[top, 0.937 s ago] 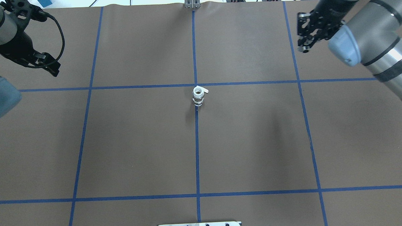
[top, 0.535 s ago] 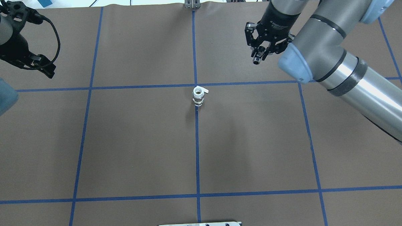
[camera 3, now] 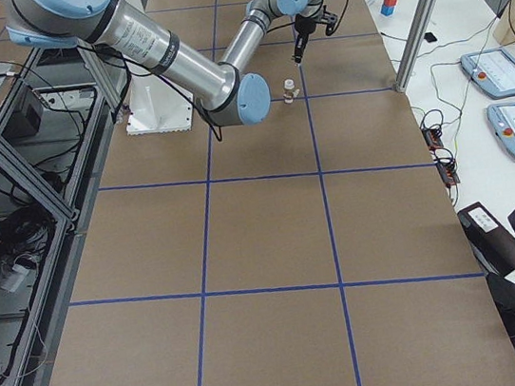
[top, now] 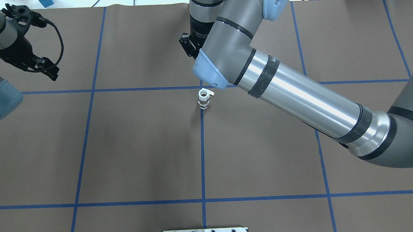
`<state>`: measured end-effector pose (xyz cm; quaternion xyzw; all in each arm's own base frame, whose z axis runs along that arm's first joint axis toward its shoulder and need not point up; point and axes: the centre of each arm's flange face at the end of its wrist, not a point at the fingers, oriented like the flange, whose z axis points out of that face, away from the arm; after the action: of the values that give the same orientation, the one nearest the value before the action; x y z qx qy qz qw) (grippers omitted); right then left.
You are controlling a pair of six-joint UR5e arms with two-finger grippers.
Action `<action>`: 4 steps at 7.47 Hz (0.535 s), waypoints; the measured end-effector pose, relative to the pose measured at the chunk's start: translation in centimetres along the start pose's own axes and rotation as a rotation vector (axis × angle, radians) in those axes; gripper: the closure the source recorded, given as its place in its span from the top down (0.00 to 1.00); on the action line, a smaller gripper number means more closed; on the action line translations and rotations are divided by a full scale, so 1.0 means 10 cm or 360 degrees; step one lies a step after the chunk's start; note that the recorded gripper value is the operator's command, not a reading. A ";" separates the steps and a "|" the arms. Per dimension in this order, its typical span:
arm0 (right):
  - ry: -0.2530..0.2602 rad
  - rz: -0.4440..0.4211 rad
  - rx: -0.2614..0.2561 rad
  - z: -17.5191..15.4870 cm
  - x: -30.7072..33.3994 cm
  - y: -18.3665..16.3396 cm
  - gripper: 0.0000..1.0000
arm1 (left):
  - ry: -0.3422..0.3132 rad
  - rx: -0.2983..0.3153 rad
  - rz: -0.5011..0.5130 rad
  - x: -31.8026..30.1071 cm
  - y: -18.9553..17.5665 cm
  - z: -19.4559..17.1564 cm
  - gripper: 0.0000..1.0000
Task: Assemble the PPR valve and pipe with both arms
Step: 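Lower the held fitting onto the top of the valve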
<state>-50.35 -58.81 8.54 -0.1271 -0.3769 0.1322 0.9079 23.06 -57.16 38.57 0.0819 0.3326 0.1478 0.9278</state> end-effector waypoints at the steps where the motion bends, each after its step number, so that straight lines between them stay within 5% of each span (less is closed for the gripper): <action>1: 0.0015 -0.0024 -0.0004 0.13 -0.04 0.09 0.00 | 0.0036 -0.0009 0.0001 0.02 0.00 0.01 1.00; 4: 0.0012 -0.0091 0.0025 0.46 -0.05 0.17 0.00 | 0.0092 -0.0028 -0.0008 0.05 0.01 0.01 1.00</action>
<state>-54.23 -56.76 10.80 -0.1097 -0.3760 0.1087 0.9136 23.48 -56.86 38.35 0.0687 0.3581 0.1506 0.9189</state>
